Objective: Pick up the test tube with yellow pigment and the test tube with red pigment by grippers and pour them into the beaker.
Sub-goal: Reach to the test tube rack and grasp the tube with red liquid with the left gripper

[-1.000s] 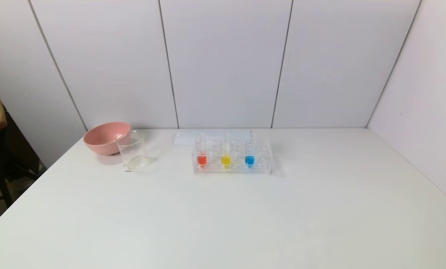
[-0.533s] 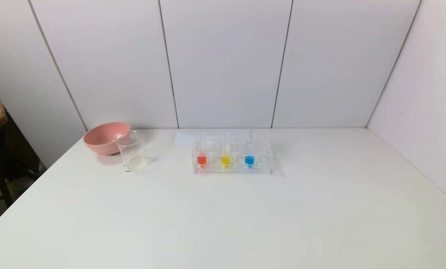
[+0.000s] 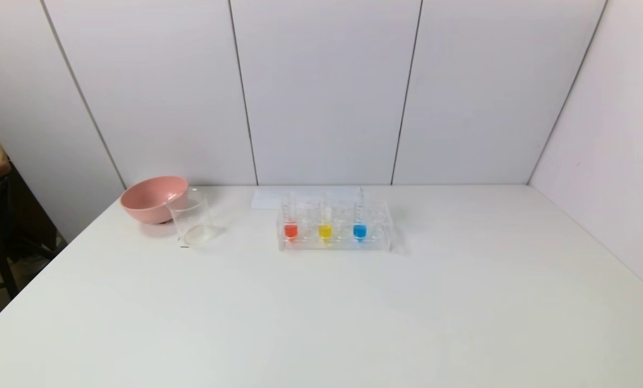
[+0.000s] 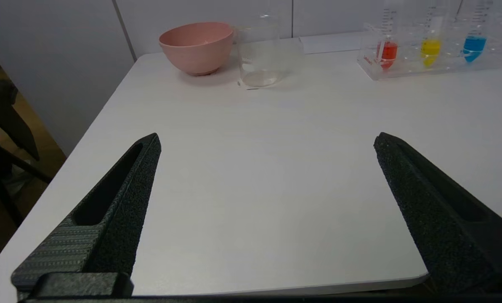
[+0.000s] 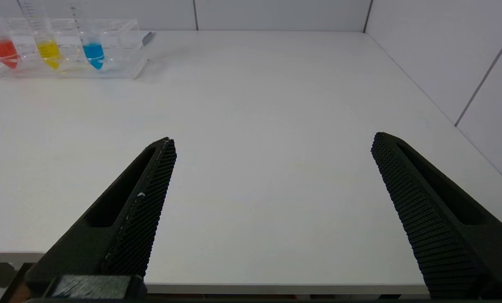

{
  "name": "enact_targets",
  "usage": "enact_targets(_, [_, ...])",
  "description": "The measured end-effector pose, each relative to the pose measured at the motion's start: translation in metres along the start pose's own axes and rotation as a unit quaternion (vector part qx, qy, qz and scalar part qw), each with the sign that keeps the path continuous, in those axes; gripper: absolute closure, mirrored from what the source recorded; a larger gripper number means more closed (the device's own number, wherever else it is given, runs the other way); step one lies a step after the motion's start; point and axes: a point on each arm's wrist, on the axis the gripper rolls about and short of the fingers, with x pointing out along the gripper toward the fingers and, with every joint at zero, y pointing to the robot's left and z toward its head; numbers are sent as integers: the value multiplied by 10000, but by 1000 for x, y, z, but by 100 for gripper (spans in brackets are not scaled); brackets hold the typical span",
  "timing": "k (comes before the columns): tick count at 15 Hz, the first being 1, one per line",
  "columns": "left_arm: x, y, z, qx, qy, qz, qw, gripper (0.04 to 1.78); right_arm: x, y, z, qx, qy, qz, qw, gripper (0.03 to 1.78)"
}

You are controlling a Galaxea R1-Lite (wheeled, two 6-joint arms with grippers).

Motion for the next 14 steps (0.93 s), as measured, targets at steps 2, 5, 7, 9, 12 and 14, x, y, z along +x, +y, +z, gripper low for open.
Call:
enact_targets(2, [0,1,14,2,-38,-10,10000,4,0,0,0,0,0,4,10000,11])
enact_targets(5, [5,2,40,-1,-42,-12,10000,4,0,0,0,0,0,2,10000,11])
enact_targets(7, [13,3,58,2,-86,-15,10000,4,0,0,0,1,0,2,10000,11])
enact_targets(9, [22,5,77,6,-195,-16,9998,4,0,0,0,1,0,0,10000,11])
enact_targets(12, [39,7,107,4,-205,-32,9998,4,0,0,0,1,0,2,10000,11])
enact_targets(14, [52,8,124,-8,-165,-46,9999,4,0,0,0,1,0,-2,10000,11])
